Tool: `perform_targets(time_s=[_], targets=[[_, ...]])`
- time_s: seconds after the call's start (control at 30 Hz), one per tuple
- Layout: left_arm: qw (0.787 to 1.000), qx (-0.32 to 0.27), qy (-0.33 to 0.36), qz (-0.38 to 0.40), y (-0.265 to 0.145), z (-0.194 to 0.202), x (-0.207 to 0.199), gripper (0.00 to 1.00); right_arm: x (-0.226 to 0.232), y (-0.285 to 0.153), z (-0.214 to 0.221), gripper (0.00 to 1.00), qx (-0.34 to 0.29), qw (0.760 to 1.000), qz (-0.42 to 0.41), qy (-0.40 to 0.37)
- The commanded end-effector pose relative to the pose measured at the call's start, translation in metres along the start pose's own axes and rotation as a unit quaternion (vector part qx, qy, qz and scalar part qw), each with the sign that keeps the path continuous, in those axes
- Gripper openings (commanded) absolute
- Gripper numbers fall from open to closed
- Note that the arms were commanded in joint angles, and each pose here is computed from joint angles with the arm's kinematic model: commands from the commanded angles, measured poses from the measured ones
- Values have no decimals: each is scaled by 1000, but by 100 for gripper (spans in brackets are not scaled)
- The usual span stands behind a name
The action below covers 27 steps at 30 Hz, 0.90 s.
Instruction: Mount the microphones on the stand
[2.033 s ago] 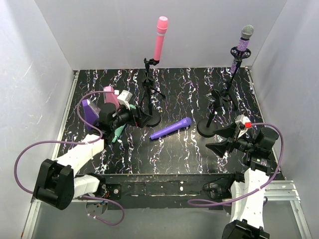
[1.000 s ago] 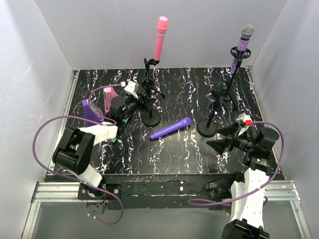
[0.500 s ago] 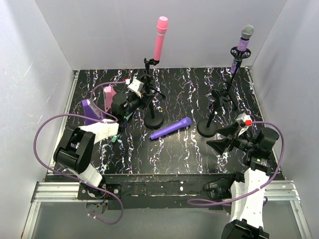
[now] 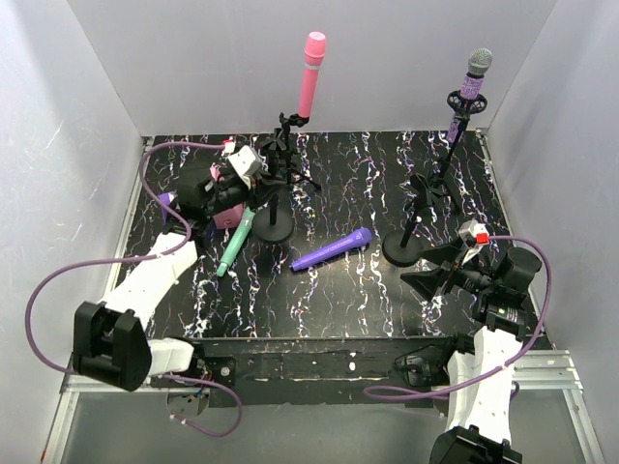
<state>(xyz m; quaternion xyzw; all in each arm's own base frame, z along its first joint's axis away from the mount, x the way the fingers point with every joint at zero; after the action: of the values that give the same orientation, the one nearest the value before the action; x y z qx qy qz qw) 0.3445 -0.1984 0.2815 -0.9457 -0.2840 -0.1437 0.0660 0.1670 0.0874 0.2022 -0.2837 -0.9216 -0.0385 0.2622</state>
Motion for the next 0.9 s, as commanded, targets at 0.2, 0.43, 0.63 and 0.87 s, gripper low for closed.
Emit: perform_targets(time_s=[0.2, 0.43, 0.63, 0.87], targets=[[952, -107, -50, 282, -30, -84, -111, 0, 3, -1, -8, 98, -7, 1000, -3, -23], [942, -80, -65, 319, -26, -55, -148, 0, 3, -1, -8, 98, -8, 1000, -1, -25], [945, -62, -44, 319, -10, -27, -160, 0, 2, -1, -8, 98, -8, 1000, -1, -23], [948, -56, -49, 311, 4, -5, -169, 0, 1, -1, -8, 98, -8, 1000, 2, -22]])
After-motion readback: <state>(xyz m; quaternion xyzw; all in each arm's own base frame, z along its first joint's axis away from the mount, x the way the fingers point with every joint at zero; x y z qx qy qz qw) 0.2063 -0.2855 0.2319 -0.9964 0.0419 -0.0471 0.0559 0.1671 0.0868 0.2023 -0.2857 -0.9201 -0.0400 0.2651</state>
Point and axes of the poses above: each gripper's point midway between its finger pads, its own y axis out along the fingers, its own x axis along the line the jaws close on, z = x × y, the point moved 3 cm from there along -y, back along the fingers, and after that the axes turned 13 degrees about y, right-handed, at the moved point
